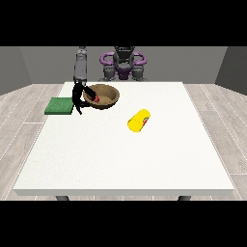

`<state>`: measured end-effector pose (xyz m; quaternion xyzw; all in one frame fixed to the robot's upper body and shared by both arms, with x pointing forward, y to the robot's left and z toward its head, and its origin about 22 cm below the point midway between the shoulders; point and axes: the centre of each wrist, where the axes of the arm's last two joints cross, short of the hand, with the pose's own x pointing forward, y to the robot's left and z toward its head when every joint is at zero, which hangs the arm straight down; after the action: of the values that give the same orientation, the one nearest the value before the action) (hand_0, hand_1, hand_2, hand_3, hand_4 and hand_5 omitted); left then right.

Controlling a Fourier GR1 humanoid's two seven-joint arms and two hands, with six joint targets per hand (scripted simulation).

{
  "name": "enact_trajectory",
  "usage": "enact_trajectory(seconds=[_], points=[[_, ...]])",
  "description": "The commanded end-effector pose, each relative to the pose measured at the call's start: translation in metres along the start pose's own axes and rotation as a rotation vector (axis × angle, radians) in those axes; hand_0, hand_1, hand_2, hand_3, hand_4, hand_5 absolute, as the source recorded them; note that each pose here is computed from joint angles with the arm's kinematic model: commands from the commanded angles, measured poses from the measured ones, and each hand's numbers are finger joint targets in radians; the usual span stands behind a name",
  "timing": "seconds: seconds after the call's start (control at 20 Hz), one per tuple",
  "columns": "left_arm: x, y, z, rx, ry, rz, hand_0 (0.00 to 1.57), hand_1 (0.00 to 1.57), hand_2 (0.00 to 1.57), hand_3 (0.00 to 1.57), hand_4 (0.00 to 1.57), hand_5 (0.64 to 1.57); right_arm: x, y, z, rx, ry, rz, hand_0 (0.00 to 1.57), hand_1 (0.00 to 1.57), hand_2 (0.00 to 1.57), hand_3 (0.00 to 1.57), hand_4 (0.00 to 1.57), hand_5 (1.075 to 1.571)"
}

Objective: Pick the cup and pour the ball into the bowl, then pick the bowl and place it on the pad

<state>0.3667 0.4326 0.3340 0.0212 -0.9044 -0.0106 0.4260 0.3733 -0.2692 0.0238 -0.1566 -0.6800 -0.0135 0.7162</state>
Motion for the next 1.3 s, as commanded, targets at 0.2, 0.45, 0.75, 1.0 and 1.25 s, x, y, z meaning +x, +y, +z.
enact_trajectory(seconds=[0.2, 0.45, 0.75, 1.0, 1.25], points=[[-0.038, 0.048, 0.044, 0.090, 0.075, -0.063, 0.00, 0.00, 0.00, 0.00, 0.00, 1.543, 0.076, -0.001, -0.020, 0.051, 0.104, 0.092, 1.57, 1.57, 1.57, 1.57, 1.25, 1.477], [0.006, 0.080, 0.043, 0.118, 0.012, -0.065, 0.00, 0.00, 0.00, 0.00, 0.00, 1.539, 0.068, -0.055, -0.026, 0.029, 0.023, 0.147, 1.57, 1.57, 1.57, 1.57, 1.30, 1.520], [0.004, 0.057, 0.030, 0.119, -0.020, -0.094, 0.00, 0.00, 0.00, 0.00, 0.00, 1.539, 0.044, -0.074, -0.028, 0.045, 0.009, 0.163, 1.57, 1.57, 1.57, 1.57, 1.30, 1.528], [0.030, 0.061, 0.025, 0.146, -0.075, -0.124, 0.00, 0.00, 0.00, 0.00, 0.00, 1.532, 0.066, -0.146, -0.036, 0.004, -0.032, 0.129, 1.57, 1.57, 1.57, 1.57, 1.31, 1.534], [0.023, 0.051, 0.028, 0.090, -0.063, -0.094, 0.00, 0.00, 0.00, 0.00, 0.00, 1.536, 0.027, -0.160, -0.029, -0.031, -0.013, 0.045, 1.57, 1.57, 1.57, 1.11, 1.30, 1.537]])
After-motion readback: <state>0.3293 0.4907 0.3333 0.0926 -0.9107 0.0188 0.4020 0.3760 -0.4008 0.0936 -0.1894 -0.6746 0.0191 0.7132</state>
